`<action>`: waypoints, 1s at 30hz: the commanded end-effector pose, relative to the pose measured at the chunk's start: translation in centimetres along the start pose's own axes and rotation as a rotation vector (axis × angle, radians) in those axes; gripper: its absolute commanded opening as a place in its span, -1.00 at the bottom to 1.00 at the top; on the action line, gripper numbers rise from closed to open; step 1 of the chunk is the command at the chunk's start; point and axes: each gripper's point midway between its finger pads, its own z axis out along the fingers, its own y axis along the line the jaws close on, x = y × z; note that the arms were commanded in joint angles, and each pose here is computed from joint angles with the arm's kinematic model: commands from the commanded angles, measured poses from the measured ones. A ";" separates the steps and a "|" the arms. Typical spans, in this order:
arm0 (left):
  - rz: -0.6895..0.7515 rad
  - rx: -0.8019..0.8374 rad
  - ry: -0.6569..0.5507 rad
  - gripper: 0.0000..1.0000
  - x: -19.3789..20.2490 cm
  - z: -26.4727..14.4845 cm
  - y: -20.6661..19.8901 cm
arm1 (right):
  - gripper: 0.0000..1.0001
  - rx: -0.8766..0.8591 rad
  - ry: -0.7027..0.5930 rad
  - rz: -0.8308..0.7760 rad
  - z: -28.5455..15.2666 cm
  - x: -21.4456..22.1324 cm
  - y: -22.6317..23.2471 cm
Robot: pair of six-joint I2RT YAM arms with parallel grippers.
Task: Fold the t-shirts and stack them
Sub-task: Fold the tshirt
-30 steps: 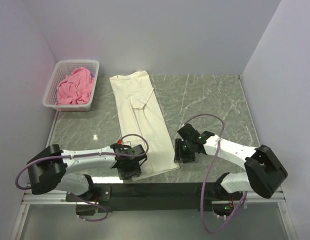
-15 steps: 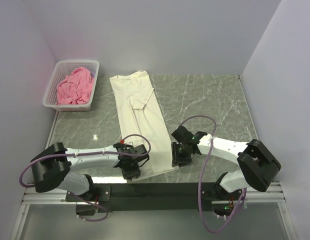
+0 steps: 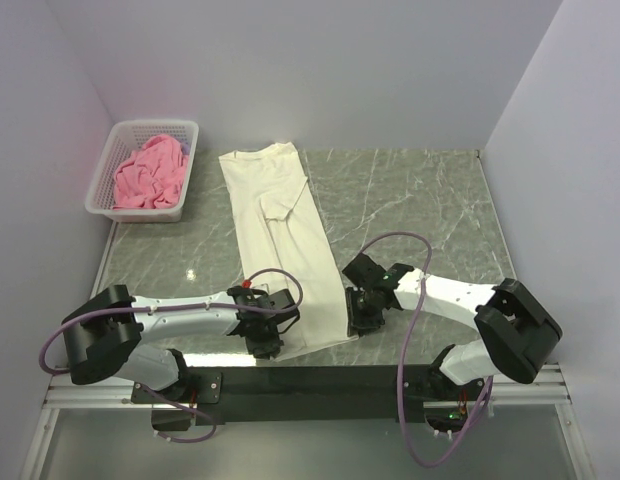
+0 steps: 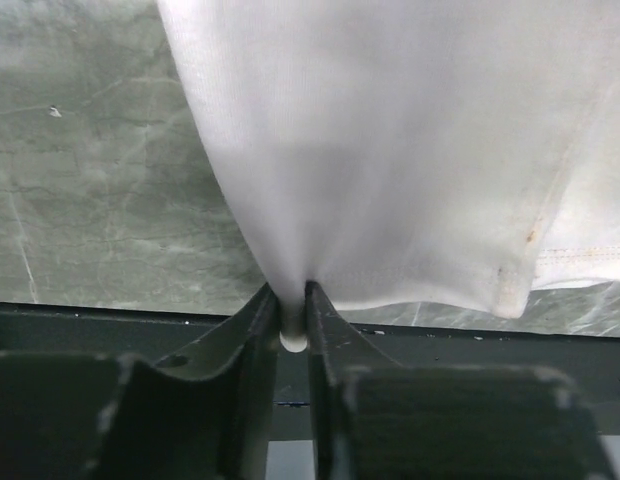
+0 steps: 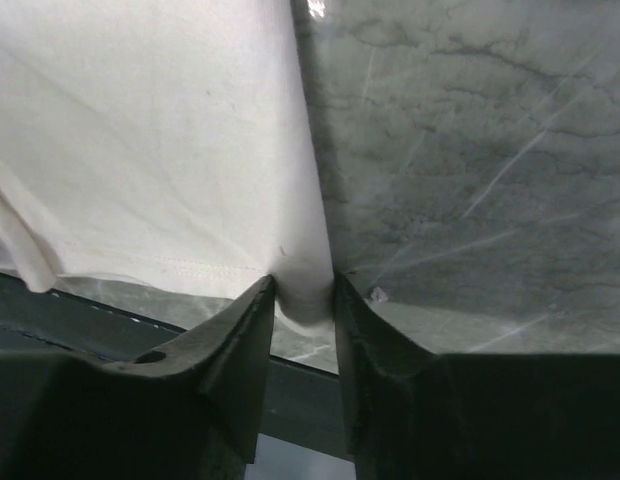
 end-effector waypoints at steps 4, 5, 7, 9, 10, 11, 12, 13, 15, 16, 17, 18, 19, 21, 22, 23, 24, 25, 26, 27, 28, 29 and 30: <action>0.012 -0.034 0.029 -0.79 0.9 -0.4 1.0 | -0.72 0.099 0.045 -0.034 -0.6 1.4 -2.1; 0.010 -0.038 0.030 -0.91 1.0 -0.4 1.2 | -0.88 0.103 0.040 -0.037 -0.8 1.3 -2.1; 0.007 -0.033 0.037 -0.99 1.1 -0.8 1.3 | -1.00 0.093 0.033 -0.037 -1.1 1.3 -2.0; 0.010 -0.032 0.045 -0.99 1.3 -1.1 1.5 | -1.00 0.092 0.035 -0.038 -1.4 1.5 -2.1; 0.020 -0.019 0.054 -0.99 1.6 -1.4 1.4 | -1.00 0.085 0.031 -0.039 -1.7 1.6 -2.0; 0.030 -0.017 0.064 -0.99 1.8 -1.6 1.4 | -1.00 0.080 0.030 -0.041 -1.9 1.6 -1.9; 0.053 -0.016 0.073 -0.99 2.2 -1.8 1.4 | -1.00 0.074 0.033 -0.044 -2.2 1.9 -1.9; 0.069 -0.013 0.085 -0.99 2.6 -2.1 1.5 | -1.00 0.071 0.039 -0.046 -2.4 2.1 -2.0; 0.098 -0.016 0.114 -0.99 3.5 -2.7 1.7 | -1.00 0.076 0.059 -0.051 -2.9 2.8 -2.3; 0.123 0.001 0.137 -0.99 4.5 -3.1 1.7 | -1.00 0.060 0.058 -0.054 -3.2 3.0 -2.2; 0.129 0.004 0.149 -0.99 5.0 -3.2 1.9 | -1.00 0.054 0.060 -0.055 -3.4 3.3 -2.3; 0.133 0.026 0.163 -0.99 5.4 -3.4 1.7 | -1.00 0.054 0.070 -0.053 -3.5 3.7 -2.5; 0.133 0.052 0.170 -0.99 5.8 -3.9 1.5 | -1.00 0.044 0.063 -0.052 -3.8 3.9 -2.5; 0.122 0.066 0.175 -0.99 6.1 -3.9 1.6 | -1.00 0.029 0.064 -0.050 -4.2 4.2 -2.4; 0.120 0.084 0.175 -0.99 6.0 -4.1 1.4 | -1.00 0.024 0.059 -0.053 -4.4 4.1 -2.3; 0.119 0.085 0.167 -0.99 5.9 -4.0 1.4 | -1.00 0.017 0.055 -0.055 -4.5 3.9 -2.1; 0.112 0.086 0.152 -0.99 5.5 -3.9 1.3 | -1.00 0.006 0.040 -0.060 -4.9 3.4 -1.6; 0.098 0.085 0.139 -0.99 4.8 -3.9 1.2 | -1.00 0.009 0.039 -0.063 -5.0 3.1 -1.4; 0.087 0.094 0.121 -0.99 4.2 -4.1 0.7 | -1.00 0.007 0.032 -0.070 -5.2 2.7 -1.1; 0.080 0.095 0.093 -0.99 3.5 -4.0 0.6 | -1.00 -0.004 0.006 -0.084 -5.7 1.6 -0.3; 0.042 0.109 0.074 -0.99 2.4 -4.2 0.4 | -1.00 0.006 0.006 -0.091 -5.7 1.1 -0.1; 0.020 0.122 0.065 -0.99 1.6 -4.5 0.2 | -1.00 0.010 -0.008 -0.086 -5.9 0.4 0.1; -0.033 0.135 -0.003 -0.99 -0.8 -4.7 0.2 | -1.00 0.005 -0.033 -0.098 -6.2 -1.0 0.8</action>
